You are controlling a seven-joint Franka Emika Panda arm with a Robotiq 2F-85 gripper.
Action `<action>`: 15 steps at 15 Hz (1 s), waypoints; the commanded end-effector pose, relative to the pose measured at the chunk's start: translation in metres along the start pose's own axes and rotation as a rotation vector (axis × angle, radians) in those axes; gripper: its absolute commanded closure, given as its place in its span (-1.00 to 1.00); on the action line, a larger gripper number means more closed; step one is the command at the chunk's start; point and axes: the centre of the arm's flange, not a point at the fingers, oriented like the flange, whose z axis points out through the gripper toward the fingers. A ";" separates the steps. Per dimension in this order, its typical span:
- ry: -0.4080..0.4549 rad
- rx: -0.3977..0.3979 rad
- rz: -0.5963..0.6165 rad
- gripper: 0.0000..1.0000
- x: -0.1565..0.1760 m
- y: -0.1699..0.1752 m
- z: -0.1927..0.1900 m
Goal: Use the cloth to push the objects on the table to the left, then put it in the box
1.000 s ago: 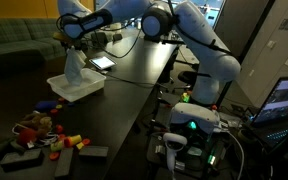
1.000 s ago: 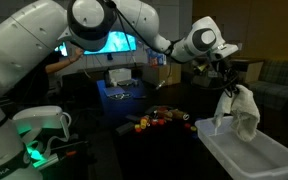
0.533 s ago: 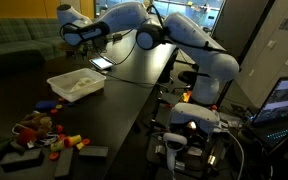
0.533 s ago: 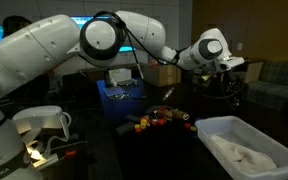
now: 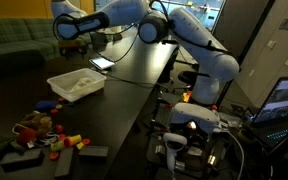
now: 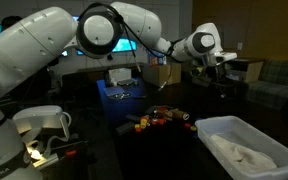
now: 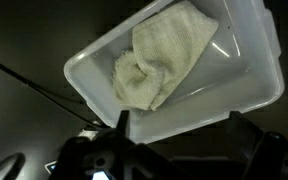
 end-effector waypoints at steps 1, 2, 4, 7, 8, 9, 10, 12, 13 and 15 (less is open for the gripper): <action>-0.098 0.029 -0.167 -1.00 -0.037 0.059 -0.044; -0.119 0.032 -0.212 -1.00 -0.043 0.063 -0.050; -0.167 0.045 -0.298 -1.00 -0.049 0.075 -0.063; -0.250 0.050 -0.427 -1.00 -0.064 0.097 -0.080; -0.284 0.048 -0.467 -1.00 -0.071 0.105 -0.084; -0.319 0.046 -0.507 -1.00 -0.077 0.115 -0.088; -0.361 0.044 -0.541 -1.00 -0.083 0.125 -0.091; -0.421 0.039 -0.588 -1.00 -0.099 0.147 -0.098; -0.444 0.032 -0.601 -1.00 -0.106 0.159 -0.102; -0.473 0.026 -0.616 -1.00 -0.122 0.184 -0.107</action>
